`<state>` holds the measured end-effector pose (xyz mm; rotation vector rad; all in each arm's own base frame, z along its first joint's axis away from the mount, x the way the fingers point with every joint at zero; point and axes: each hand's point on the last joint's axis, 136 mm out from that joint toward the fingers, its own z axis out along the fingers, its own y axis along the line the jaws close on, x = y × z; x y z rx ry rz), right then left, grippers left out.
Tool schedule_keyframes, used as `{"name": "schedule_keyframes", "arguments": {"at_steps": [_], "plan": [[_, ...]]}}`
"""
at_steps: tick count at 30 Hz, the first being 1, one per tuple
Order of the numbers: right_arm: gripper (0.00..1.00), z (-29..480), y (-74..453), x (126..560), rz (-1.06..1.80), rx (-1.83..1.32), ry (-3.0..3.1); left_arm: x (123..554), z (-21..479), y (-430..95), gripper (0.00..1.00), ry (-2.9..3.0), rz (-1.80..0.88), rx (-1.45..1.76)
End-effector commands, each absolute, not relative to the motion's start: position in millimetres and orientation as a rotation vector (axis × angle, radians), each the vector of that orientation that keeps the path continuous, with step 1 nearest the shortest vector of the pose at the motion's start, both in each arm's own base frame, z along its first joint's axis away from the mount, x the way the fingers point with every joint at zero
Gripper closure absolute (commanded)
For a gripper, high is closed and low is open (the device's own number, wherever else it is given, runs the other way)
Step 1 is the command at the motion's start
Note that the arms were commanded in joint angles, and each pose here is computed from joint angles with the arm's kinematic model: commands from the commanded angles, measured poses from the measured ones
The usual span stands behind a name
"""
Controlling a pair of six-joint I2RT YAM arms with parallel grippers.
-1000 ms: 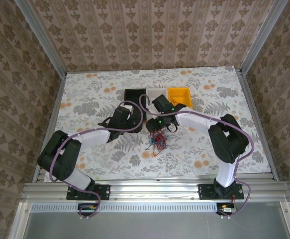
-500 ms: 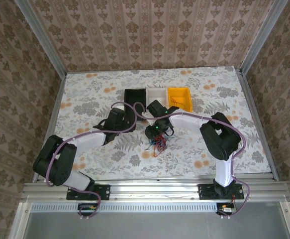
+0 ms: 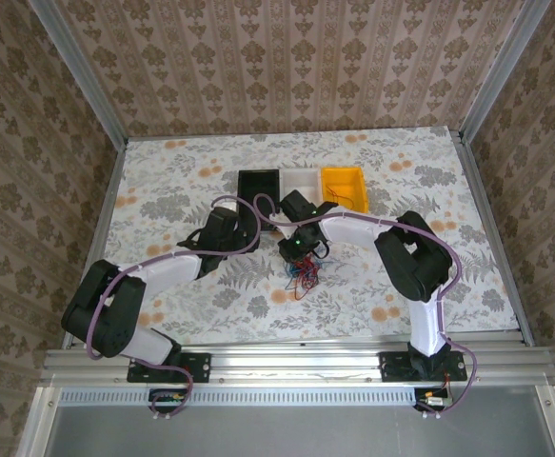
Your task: Untangle the cables
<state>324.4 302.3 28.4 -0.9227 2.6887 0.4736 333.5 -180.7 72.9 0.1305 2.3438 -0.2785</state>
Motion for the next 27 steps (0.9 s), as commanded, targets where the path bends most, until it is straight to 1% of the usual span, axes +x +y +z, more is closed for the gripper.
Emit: {"name": "schedule_keyframes", "arguments": {"at_steps": [1, 4, 7, 13, 16, 19, 27], "plan": [[0.99, 39, 300, 333, 0.542, -0.865, 2.665, 332, 77, -192, 0.06, 2.329, -0.319, 0.206], [1.0, 61, 300, 338, 0.649, -0.797, 2.6, 328, 76, -205, 0.06, 2.332, -0.357, 0.286], [1.0, 91, 296, 340, 0.771, -0.732, 2.528, 319, 79, -226, 0.05, 2.309, -0.456, 0.414], [1.0, 137, 286, 336, 0.962, -0.639, 2.408, 283, 98, -277, 0.04, 2.179, -0.72, 0.724], [1.0, 143, 280, 338, 1.02, -0.575, 2.391, 270, 105, -296, 0.02, 2.126, -0.749, 0.853], [1.0, 143, 274, 343, 1.053, -0.513, 2.382, 267, 104, -313, 0.0, 2.123, -0.758, 0.951], [1.0, 155, 261, 352, 1.107, -0.412, 2.333, 289, 95, -349, 0.02, 2.099, -0.77, 0.984]]}}
